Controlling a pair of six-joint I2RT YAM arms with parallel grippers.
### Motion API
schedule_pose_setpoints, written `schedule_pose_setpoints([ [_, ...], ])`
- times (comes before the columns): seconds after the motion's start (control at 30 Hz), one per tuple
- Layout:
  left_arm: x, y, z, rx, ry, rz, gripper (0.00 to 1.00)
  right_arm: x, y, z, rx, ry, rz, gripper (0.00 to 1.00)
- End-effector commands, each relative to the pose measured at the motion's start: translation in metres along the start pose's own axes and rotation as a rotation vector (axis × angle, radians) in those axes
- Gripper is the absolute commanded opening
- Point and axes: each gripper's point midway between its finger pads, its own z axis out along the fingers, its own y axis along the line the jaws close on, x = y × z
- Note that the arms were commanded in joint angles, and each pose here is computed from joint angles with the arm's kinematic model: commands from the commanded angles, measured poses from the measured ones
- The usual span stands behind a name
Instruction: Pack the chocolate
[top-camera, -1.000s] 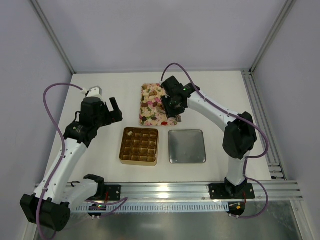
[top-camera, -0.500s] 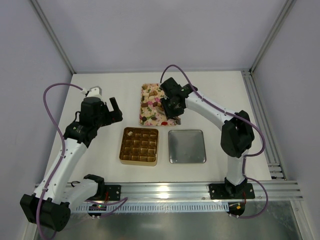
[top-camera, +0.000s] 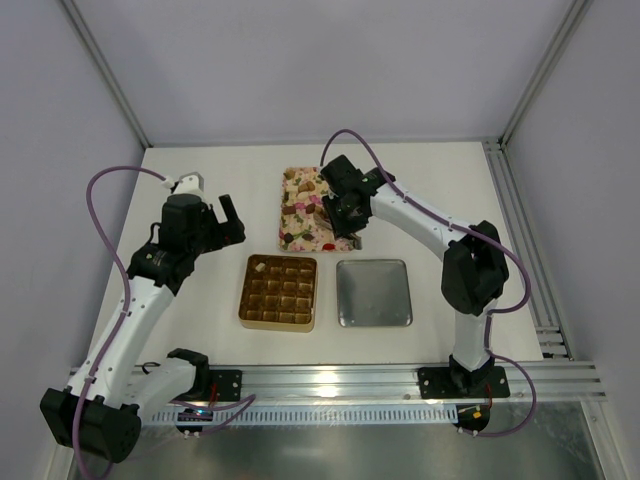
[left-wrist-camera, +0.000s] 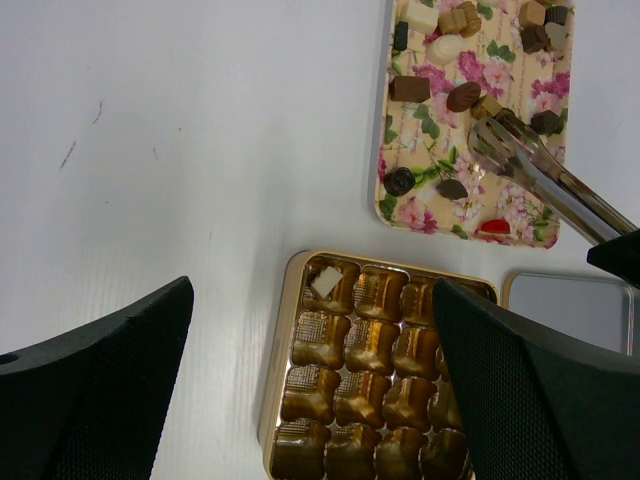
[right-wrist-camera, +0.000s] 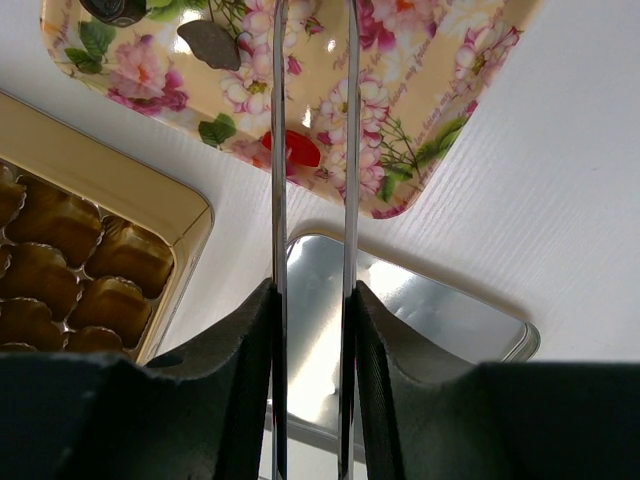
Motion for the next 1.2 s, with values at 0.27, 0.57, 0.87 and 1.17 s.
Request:
schedule_pose_setpoints([
  [0.27, -0.007, 0.0, -0.004, 0.003, -0.031, -0.004, 1.0, -0.028, 0.001, -0.049, -0.006, -0.141, 0.009, 0.34],
  [0.57, -0.007, 0.0, -0.004, 0.001, -0.031, -0.003, 1.0, -0.03, 0.003, -0.058, -0.021, -0.163, 0.019, 0.34],
  [0.87, -0.006, 0.0, -0.004, 0.001, -0.03, -0.003, 1.0, -0.021, 0.003, -0.053, -0.026, -0.14, 0.017, 0.34],
  [1.17, -0.006, 0.0, -0.003, 0.0, -0.029, -0.002, 1.0, -0.02, 0.003, -0.06, -0.035, -0.15, 0.02, 0.33],
])
